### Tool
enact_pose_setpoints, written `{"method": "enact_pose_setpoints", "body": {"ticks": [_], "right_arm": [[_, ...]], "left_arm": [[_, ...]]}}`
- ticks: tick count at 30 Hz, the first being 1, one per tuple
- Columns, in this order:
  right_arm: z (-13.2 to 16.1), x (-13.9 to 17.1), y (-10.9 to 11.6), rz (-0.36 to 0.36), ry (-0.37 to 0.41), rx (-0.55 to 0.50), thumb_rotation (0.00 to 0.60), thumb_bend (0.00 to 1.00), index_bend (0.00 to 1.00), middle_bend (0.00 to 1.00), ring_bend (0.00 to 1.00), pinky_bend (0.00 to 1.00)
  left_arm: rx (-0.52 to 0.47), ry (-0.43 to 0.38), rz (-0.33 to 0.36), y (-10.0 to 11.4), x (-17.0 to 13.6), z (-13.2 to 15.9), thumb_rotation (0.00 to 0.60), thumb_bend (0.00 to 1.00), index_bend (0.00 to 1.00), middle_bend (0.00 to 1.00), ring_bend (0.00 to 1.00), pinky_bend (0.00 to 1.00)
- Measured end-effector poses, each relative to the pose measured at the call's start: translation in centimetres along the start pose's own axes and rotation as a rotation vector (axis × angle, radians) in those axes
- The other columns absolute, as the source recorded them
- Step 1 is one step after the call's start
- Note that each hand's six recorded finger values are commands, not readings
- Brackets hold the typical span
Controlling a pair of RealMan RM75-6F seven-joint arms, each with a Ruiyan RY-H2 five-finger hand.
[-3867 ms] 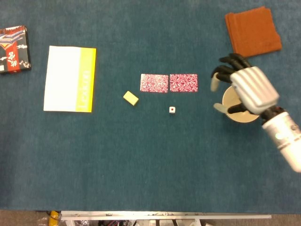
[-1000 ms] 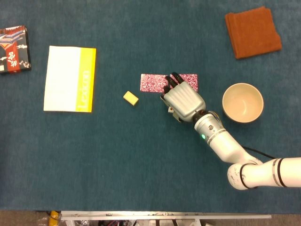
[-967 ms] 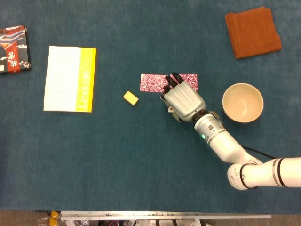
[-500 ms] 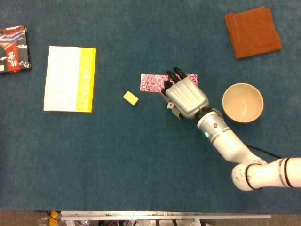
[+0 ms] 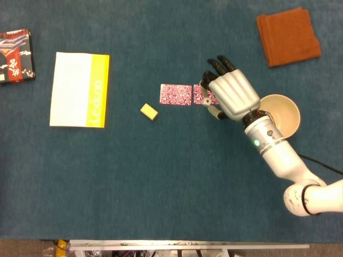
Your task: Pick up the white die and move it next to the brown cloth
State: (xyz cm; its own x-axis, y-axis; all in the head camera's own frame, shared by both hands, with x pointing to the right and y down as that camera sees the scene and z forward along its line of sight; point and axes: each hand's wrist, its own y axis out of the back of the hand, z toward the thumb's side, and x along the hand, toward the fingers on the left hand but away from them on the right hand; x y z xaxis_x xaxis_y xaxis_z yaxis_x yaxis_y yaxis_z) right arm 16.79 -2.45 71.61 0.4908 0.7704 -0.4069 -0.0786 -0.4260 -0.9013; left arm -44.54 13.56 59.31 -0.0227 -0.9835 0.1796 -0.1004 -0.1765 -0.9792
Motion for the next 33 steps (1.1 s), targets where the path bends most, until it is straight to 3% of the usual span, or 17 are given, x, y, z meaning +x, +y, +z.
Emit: {"method": "enact_pose_setpoints", "body": {"ticks": [6, 9, 22, 33], "right_arm": [[0.3, 0.0, 3.3, -0.201, 0.038, -0.104, 0.6, 0.28, 0.34, 0.31, 0.1, 0.09], [-0.4, 0.3, 4.0, -0.271, 0.038, -0.128, 0.6, 0.28, 0.32, 0.31, 0.1, 0.09], [-2.7, 1.4, 4.5, -0.269, -0.008, -0.104, 0.6, 0.28, 0.31, 0.31, 0.1, 0.09], [-5.6, 6.0, 5.1, -0.201, -0.1, -0.042, 0.6, 0.29, 0.31, 0.31, 0.1, 0.09]], "left_arm": [[0.004, 0.005, 0.004, 0.2, -0.1, 0.0, 0.6, 0.46, 0.29, 0.3, 0.18, 0.18], [0.004, 0.003, -0.003, 0.0, -0.1, 0.1, 0.6, 0.46, 0.29, 0.3, 0.18, 0.18], [0.007, 0.006, -0.004, 0.1, -0.1, -0.1, 0.6, 0.46, 0.29, 0.3, 0.18, 0.18], [0.02, 0.028, 0.001, 0.6, 0.6, -0.7, 0.6, 0.45, 0.29, 0.3, 0.18, 0.18]]}}
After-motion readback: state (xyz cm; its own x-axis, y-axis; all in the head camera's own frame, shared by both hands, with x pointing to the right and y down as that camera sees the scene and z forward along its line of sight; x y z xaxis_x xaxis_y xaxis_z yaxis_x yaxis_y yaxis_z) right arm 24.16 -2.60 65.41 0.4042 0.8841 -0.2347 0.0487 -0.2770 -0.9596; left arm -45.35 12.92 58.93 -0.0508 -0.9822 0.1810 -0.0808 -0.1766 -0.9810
